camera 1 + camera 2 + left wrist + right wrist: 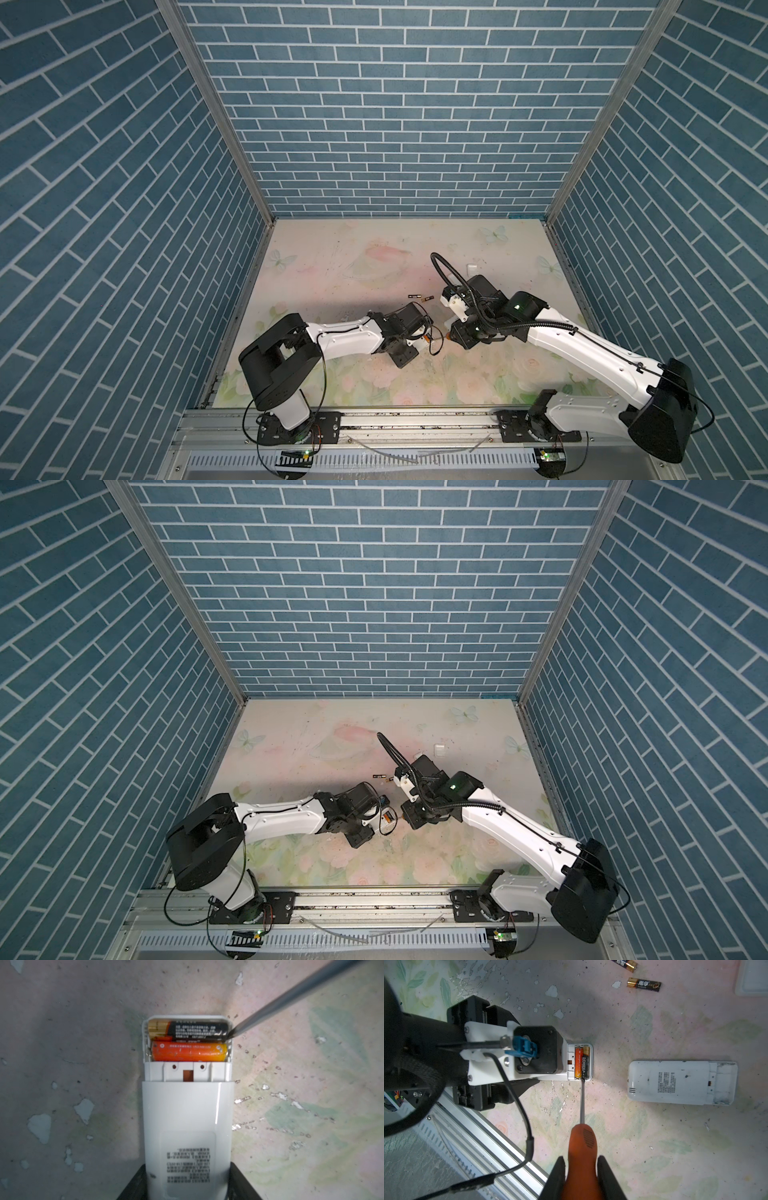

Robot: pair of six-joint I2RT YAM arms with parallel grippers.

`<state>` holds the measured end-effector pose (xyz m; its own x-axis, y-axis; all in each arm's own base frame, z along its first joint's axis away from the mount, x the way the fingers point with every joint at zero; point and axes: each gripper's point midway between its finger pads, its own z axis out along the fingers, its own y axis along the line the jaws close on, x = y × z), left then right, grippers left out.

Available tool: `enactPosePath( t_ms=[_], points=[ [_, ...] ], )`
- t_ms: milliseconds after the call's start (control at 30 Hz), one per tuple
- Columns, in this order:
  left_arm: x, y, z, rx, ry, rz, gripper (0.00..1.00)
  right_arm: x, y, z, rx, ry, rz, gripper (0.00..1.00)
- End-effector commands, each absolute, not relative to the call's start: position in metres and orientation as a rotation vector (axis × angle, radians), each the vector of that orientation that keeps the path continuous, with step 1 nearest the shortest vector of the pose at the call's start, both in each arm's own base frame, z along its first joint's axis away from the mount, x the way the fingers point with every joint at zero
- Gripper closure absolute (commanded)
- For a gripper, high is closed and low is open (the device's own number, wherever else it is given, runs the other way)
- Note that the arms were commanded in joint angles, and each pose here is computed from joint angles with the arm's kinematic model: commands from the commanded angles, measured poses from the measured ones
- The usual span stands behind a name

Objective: Unload the batteries from the remote control
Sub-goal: 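Pry the black-gold battery out with the screwdriver tip in the right gripper, then move the screwdriver tip toward the orange battery with the right gripper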

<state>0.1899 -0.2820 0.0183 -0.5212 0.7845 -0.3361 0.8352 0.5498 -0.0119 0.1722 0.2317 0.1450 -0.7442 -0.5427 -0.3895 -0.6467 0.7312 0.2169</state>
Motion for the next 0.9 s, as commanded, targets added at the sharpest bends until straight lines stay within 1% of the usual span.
enactPosePath(
  t_ms=[0,633,867],
  points=[
    [0.171,-0.300,0.013,1.461,2.462,-0.345,0.74,0.199,0.269,0.182,-0.900,2.400,0.629,1.00],
    [0.170,-0.300,0.011,1.463,2.468,-0.338,0.75,0.203,0.260,0.212,-0.912,2.353,0.564,1.00],
    [0.171,-0.299,0.011,1.461,2.467,-0.328,0.76,0.202,0.258,0.211,-0.930,2.368,0.537,1.00]
  ],
)
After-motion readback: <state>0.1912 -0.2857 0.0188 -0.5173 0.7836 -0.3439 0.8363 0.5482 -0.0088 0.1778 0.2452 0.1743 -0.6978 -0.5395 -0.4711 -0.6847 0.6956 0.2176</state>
